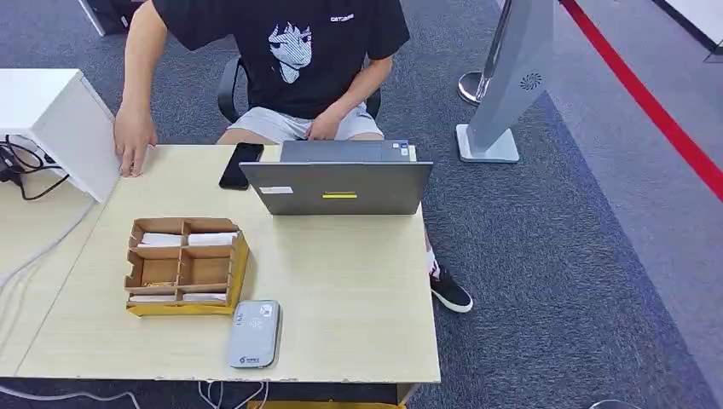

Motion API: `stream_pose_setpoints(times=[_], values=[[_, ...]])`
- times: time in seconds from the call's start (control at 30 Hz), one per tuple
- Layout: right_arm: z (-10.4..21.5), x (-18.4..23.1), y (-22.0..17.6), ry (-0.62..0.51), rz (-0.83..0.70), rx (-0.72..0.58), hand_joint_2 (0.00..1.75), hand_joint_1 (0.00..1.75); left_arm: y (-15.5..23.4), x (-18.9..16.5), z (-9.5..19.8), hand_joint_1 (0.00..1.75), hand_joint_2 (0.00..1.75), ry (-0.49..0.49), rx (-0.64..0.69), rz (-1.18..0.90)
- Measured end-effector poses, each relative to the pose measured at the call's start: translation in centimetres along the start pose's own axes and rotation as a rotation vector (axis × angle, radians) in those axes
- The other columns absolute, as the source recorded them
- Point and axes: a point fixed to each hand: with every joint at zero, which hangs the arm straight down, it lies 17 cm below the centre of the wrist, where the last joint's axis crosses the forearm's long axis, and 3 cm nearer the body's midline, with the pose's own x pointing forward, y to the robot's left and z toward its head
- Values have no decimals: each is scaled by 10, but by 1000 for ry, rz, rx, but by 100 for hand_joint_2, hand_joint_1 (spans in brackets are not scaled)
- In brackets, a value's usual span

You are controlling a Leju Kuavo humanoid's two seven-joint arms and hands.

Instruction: Pass the card to the sensor for recognition and then transmit it.

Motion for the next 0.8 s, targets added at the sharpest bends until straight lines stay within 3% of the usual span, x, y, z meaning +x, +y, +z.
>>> stream_pose_setpoints(times=[0.13,0.8], values=[[0,-3,-1,8,26,3,175,0,49,-14,-3,0,175,116,265,-174],[-2,1,-38,-69,47,-28,175,0,49,-7,-6,0,175,161,139,-667]])
